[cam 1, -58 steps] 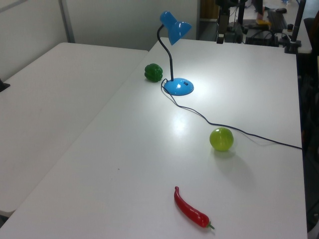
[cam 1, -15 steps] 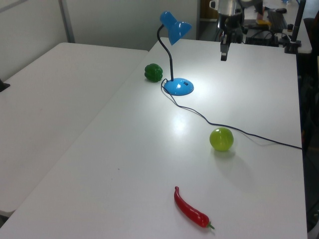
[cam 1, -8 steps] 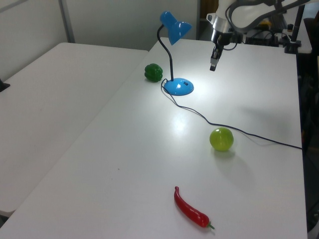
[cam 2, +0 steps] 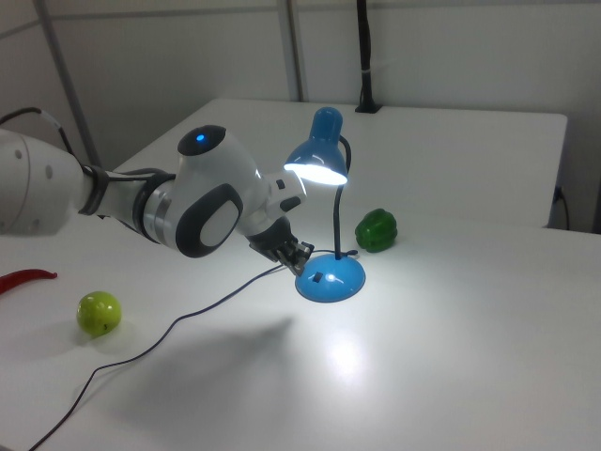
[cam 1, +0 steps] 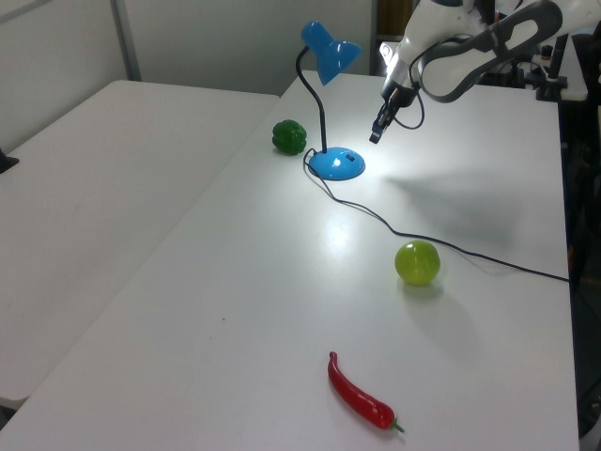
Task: Turn off lamp
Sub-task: 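Move the gripper toward the blue lamp's round base, then lower the gripper onto the switch on the lamp base and press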
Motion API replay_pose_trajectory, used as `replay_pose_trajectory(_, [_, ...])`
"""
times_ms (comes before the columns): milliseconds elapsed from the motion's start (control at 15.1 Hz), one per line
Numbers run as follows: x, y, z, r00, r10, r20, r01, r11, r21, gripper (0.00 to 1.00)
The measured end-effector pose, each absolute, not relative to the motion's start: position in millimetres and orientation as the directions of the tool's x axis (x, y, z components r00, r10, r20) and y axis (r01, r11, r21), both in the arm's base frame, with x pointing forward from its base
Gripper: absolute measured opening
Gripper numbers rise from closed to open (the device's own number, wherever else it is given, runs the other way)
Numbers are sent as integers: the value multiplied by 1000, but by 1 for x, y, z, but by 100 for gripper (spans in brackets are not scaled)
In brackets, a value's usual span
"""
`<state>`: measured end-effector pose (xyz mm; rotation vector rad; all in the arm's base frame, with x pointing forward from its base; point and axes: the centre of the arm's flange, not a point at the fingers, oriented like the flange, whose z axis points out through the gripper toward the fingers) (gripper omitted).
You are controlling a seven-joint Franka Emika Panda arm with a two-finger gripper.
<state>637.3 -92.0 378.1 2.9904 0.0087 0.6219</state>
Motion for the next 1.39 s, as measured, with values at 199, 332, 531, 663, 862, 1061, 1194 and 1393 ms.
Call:
replay_pose_trajectory(199, [644, -92, 360, 902, 25, 430, -19, -995, 97, 1])
replay_pose_trajectory(332, [649, -91, 350, 895, 23, 445, -24, -995, 100, 1])
replay_pose_trajectory(531, [655, -91, 342, 885, 25, 465, -27, -994, 106, 1])
replay_pose_trajectory(663, [659, -90, 340, 883, 28, 468, -26, -994, 108, 1])
replay_pose_trajectory(862, [667, -90, 335, 882, 32, 470, -24, -993, 113, 1])
replay_pose_trajectory(1061, [672, -90, 329, 884, 34, 467, -23, -993, 116, 1])
replay_pose_trajectory(1194, [675, -90, 324, 884, 36, 465, -22, -993, 118, 1])
replay_pose_trajectory(1393, [676, -90, 324, 883, 37, 467, -21, -993, 118, 1])
